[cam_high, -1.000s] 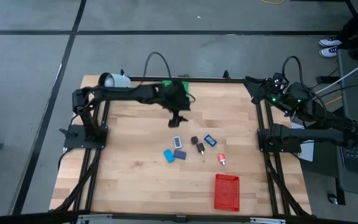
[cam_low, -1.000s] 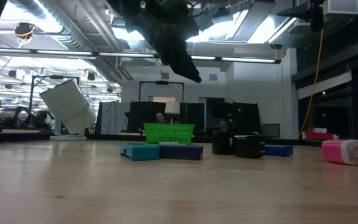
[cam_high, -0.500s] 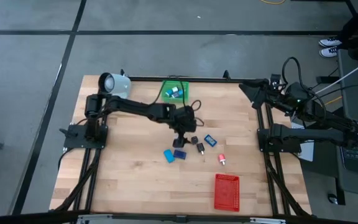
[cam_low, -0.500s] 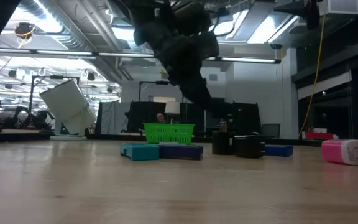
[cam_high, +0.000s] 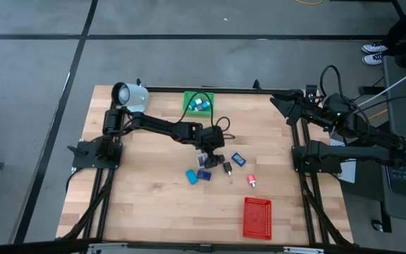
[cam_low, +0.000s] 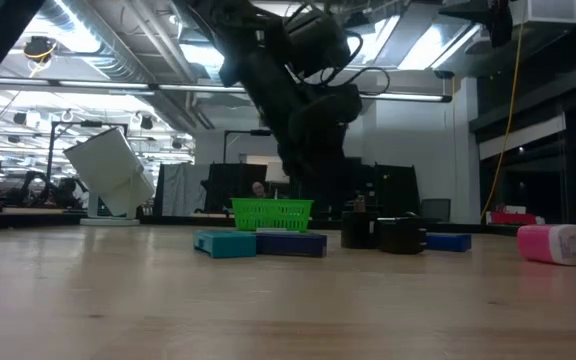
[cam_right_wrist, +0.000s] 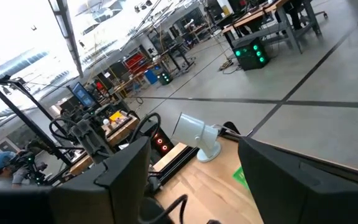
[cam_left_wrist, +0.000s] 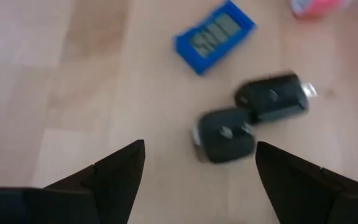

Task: Pick & Place Office items
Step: Put the top black charger adapter into the green bin

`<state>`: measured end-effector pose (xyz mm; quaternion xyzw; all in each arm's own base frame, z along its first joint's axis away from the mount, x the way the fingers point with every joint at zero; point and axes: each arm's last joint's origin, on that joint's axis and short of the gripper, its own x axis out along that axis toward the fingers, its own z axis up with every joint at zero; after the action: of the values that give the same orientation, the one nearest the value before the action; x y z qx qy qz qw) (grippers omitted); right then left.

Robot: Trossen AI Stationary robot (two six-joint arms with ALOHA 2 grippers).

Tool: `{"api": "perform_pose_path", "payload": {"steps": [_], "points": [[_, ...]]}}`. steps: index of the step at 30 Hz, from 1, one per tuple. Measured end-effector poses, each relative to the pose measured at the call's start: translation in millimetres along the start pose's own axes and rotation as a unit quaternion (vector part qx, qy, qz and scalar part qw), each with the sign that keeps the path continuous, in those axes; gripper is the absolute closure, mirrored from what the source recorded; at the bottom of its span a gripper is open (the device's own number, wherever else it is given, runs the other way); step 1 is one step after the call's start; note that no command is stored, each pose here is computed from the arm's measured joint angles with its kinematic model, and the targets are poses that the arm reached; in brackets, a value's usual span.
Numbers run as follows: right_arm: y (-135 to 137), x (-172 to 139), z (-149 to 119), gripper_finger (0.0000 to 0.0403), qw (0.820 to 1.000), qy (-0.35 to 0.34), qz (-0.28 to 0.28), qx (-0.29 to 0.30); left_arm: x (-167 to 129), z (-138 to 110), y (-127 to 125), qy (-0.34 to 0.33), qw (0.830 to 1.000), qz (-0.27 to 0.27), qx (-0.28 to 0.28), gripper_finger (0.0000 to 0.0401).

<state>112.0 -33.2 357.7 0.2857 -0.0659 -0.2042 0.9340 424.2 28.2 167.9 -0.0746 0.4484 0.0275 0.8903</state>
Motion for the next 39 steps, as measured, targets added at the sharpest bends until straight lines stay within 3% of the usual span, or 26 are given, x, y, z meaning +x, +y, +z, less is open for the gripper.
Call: {"api": "perform_pose_path", "payload": {"steps": [4,17,26,39], "points": [[0.1,0.0,0.1,0.0152,1.0,0.0,0.0,0.0,-0.2,3.5,3.2,-0.018,0.999,0.01,-0.042,0.0101],[0.1,0.0,0.2,0.0152,1.0,-0.001,0.001,-0.004,1.5,2.2,-31.1,-0.028,0.999,-0.023,-0.035,0.0101],[0.0,0.0,0.2,0.0152,1.0,-0.002,-0.001,-0.005,8.6,-0.1,-18.0,-0.024,0.998,0.012,-0.056,0.0101],[0.0,0.0,0.0,0.0152,1.0,-0.001,-0.001,-0.005,31.4,-10.9,-19.1,-0.003,0.997,0.003,-0.08,0.0102]]}}
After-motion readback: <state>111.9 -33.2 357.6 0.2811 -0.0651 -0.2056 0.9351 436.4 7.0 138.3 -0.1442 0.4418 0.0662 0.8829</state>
